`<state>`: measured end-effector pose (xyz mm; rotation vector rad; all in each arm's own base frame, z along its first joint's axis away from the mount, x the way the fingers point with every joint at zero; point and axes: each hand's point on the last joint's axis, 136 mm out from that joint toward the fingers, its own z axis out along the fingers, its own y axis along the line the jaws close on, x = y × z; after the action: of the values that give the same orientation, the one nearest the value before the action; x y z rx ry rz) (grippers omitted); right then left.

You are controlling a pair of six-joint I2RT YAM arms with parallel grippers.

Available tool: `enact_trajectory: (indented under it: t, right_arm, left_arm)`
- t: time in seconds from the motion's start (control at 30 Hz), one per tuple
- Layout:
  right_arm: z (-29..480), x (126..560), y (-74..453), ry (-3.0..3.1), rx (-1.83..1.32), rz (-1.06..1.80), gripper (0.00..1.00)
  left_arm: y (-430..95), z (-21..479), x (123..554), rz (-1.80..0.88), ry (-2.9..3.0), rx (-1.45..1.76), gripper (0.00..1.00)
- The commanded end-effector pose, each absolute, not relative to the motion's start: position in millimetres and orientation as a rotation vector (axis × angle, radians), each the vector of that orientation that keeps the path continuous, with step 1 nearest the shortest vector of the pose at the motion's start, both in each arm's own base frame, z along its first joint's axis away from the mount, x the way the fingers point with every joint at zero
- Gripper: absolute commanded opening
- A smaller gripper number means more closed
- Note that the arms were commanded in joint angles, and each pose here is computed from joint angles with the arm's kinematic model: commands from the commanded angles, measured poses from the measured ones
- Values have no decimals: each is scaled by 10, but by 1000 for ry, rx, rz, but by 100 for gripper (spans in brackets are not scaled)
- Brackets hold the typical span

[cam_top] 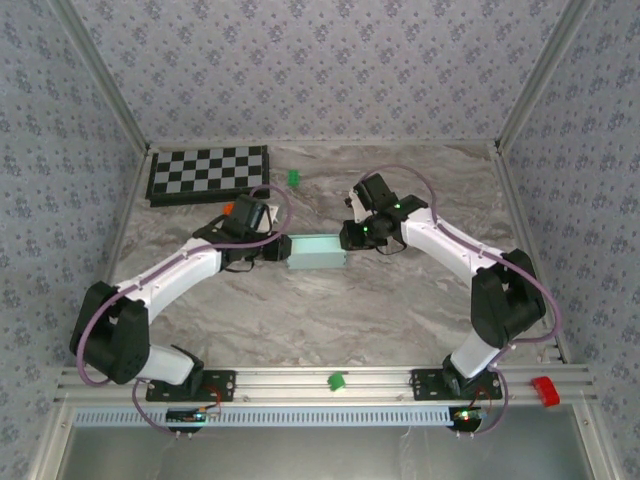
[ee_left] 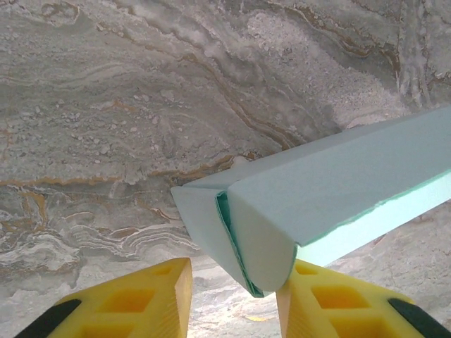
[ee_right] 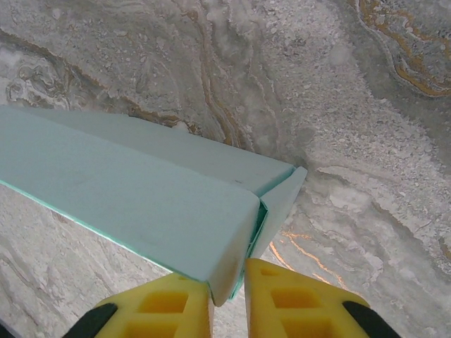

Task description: Fold the paper box

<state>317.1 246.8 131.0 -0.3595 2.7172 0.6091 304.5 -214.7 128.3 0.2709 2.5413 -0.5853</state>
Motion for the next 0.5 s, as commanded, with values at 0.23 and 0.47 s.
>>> enact_trajectory:
  t: [0.23,0.47]
  right_arm:
    - [1396,3197,2483,2702,-381,588,26]
    - [1464,3234,2493,2663,-379,594,27]
  left_arm:
    - [-2124,1572,3073,-589,2441,286,40]
    - [-2172,1557,3109,-603,2437,296,37]
